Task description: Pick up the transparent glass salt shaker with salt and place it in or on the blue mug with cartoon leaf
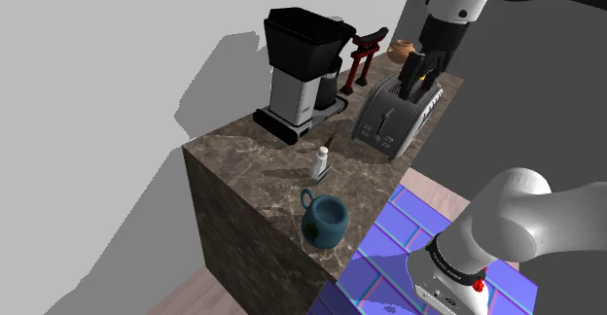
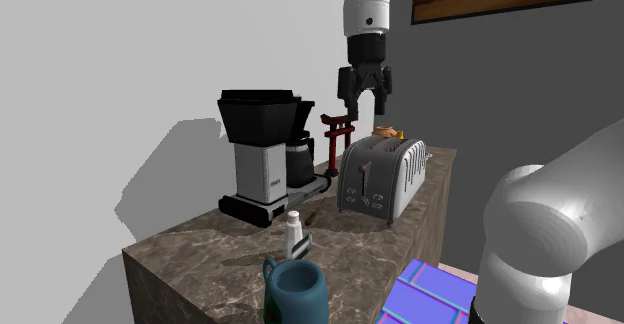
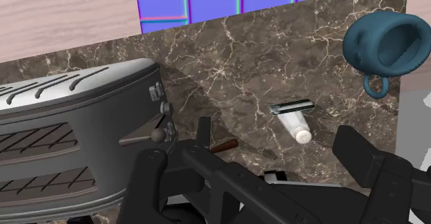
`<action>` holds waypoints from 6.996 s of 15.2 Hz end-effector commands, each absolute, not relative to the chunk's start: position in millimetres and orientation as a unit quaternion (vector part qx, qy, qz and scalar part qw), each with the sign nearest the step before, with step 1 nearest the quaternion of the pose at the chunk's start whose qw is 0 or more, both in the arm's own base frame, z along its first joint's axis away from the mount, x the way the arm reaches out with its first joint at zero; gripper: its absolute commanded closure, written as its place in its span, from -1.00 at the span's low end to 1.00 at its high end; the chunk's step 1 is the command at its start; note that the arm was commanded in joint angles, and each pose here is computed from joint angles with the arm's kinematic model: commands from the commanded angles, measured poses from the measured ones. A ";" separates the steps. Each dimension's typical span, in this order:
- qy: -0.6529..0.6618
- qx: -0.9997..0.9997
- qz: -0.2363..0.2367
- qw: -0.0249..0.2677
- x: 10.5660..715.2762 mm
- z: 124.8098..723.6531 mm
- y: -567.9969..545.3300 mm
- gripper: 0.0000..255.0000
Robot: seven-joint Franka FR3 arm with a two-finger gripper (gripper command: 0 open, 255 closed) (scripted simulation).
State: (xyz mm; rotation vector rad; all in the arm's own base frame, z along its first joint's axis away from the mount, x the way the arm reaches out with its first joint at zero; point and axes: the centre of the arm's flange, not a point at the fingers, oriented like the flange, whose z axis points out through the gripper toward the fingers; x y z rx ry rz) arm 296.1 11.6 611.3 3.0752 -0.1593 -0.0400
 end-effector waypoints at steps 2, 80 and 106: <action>-0.057 0.998 -0.012 0.028 301.3 600.5 15.3 -1.00; -0.165 0.986 0.012 -0.037 414.9 534.4 90.0 1.00; -0.165 0.986 0.012 -0.037 282.3 514.3 226.1 1.00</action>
